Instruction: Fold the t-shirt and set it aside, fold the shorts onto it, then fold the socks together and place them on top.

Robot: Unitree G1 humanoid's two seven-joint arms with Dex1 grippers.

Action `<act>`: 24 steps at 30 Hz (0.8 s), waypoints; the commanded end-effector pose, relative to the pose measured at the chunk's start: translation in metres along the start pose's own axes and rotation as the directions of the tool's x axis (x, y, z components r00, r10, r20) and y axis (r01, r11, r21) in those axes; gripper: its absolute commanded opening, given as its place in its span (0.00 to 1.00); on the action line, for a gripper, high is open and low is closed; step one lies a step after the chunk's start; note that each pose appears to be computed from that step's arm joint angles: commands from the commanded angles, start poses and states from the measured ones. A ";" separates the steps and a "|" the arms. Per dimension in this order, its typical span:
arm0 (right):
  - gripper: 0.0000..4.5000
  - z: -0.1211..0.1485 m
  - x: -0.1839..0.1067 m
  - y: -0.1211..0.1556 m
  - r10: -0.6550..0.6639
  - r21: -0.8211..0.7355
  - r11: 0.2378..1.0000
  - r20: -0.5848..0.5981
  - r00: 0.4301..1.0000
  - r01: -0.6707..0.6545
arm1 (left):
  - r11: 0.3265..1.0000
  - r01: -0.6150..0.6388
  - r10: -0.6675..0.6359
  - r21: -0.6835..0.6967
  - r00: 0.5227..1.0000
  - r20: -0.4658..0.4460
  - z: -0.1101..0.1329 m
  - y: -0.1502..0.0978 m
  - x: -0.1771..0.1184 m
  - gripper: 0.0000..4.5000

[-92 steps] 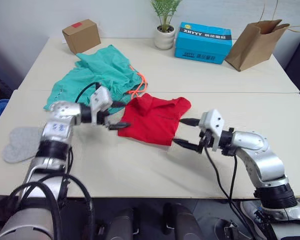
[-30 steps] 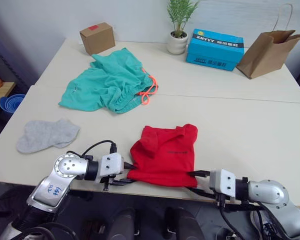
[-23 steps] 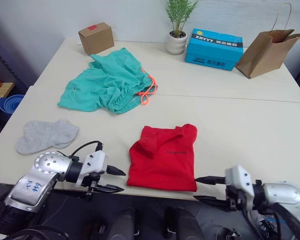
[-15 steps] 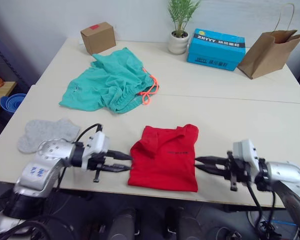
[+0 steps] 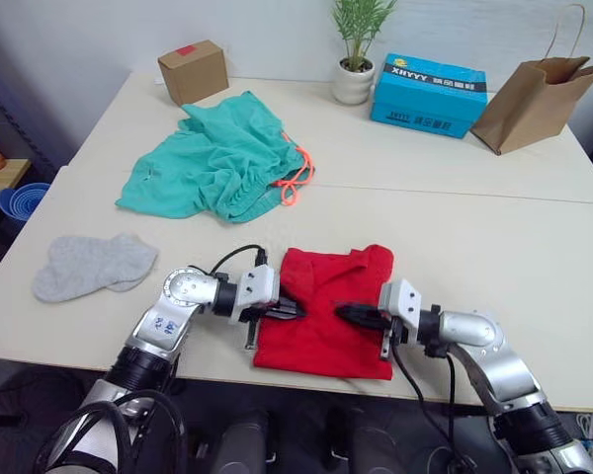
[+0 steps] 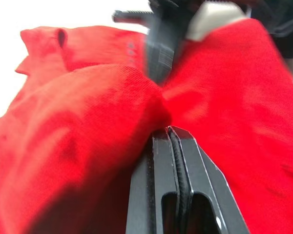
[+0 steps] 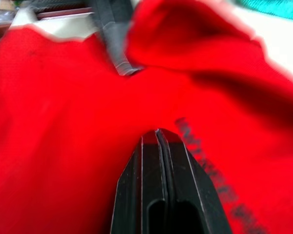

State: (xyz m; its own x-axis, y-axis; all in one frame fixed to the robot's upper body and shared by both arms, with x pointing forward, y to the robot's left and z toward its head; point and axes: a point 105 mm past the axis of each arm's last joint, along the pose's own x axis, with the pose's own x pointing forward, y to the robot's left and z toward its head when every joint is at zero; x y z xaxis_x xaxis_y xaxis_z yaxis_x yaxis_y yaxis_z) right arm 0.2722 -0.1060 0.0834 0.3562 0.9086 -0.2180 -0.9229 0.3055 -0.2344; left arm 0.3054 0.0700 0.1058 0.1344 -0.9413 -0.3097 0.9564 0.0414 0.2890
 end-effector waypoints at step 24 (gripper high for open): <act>0.00 0.015 0.016 -0.048 -0.211 0.026 0.977 0.046 0.976 0.210 | 0.960 -0.264 0.273 -0.090 0.956 0.106 0.017 0.042 -0.022 0.01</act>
State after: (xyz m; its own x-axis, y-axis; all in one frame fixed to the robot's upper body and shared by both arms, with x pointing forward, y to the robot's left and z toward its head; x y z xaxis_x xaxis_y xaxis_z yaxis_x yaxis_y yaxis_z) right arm 0.3136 -0.0993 0.1057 0.5009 0.8571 -0.1203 -0.8550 0.4683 -0.2230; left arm 0.3397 0.0899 0.1520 0.3531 -0.9343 -0.0485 0.9076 0.3294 0.2604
